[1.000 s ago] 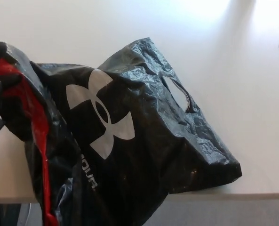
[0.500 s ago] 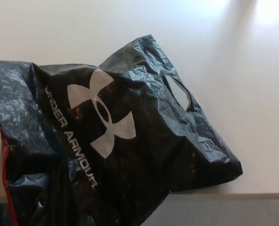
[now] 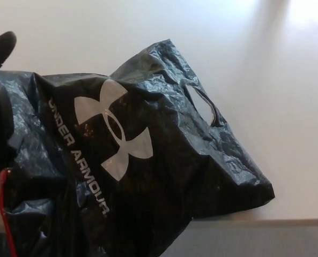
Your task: A plastic bag is kept in the middle of the desk and the robot uses both its hands to grab the bag from the left and right and brings its hands close together to compress the bag
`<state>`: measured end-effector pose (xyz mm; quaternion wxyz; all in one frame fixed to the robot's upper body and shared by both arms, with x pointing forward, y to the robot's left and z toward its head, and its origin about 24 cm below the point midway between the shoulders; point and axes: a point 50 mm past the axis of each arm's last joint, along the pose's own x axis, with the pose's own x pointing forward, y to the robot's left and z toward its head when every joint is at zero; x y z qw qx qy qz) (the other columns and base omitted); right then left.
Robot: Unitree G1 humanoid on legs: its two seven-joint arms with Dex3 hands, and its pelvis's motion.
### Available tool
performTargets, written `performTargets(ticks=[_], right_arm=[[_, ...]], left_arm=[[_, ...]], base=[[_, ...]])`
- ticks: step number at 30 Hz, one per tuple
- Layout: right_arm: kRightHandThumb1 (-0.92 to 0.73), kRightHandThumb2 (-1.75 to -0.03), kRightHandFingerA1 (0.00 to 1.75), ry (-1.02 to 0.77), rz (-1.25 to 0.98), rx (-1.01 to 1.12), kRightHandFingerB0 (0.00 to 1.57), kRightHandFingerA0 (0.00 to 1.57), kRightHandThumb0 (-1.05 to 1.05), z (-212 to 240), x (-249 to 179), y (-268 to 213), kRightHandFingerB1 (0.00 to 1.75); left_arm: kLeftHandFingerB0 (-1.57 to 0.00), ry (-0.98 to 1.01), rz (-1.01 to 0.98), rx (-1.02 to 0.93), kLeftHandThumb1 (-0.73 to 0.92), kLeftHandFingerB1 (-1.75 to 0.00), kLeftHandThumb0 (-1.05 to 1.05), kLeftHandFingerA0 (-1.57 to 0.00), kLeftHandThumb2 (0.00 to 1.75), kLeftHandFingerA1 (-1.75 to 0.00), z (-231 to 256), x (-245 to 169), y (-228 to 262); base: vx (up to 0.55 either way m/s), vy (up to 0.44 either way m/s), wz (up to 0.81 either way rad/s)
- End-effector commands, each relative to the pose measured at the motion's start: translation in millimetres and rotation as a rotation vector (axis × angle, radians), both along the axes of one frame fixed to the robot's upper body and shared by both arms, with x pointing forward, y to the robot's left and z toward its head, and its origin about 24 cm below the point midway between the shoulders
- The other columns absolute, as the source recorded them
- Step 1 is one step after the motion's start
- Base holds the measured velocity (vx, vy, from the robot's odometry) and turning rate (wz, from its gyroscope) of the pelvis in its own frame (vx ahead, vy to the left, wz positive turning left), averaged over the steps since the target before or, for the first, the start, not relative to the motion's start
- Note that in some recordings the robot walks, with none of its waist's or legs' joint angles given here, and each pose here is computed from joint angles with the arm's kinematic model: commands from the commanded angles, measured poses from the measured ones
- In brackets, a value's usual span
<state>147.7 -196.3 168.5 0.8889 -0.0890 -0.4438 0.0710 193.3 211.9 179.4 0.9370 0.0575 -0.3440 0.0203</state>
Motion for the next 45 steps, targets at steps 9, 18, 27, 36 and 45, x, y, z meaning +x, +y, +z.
performTargets(ticks=[9,18,27,36,45], right_arm=[[-0.59,-0.93,0.12,0.429,-0.120,-0.253,0.00,0.00,-0.79,-88.9,-31.7,-34.0,0.11],[-0.62,-0.95,0.17,0.563,-0.201,-0.171,0.00,0.00,-0.75,-115.4,-22.4,-39.8,0.14],[-0.65,-0.95,0.16,0.602,-0.237,-0.158,0.00,0.00,-0.74,-126.6,-20.9,-30.7,0.13],[-0.68,-1.03,0.24,0.585,-0.290,-0.124,0.00,0.00,-0.70,-135.2,-12.1,-24.6,0.23],[-0.75,-1.04,0.24,0.587,-0.362,-0.152,0.03,0.03,-0.75,-138.6,-5.6,-18.2,0.21]], left_arm=[[-0.19,0.118,0.150,0.043,0.92,-0.32,-0.74,-0.19,0.74,-0.37,-67.0,-91.2,41.9],[-0.01,0.344,0.305,0.013,0.58,-0.47,-0.34,-0.02,1.15,-0.49,-120.8,-125.0,62.5],[0.00,0.337,0.293,0.034,0.59,-0.47,-0.34,-0.01,1.15,-0.49,-125.3,-120.8,58.7],[0.00,0.291,0.270,0.082,0.61,-0.47,-0.33,-0.01,1.17,-0.49,-126.0,-115.3,52.0],[-0.17,0.218,0.252,0.131,0.92,-0.33,-0.65,-0.20,0.75,-0.38,-125.0,-99.8,52.4]], base=[[0.00,0.000,0.00],[0.00,0.000,0.00],[0.00,0.000,0.00],[0.00,0.000,0.00],[0.00,0.000,0.00]])
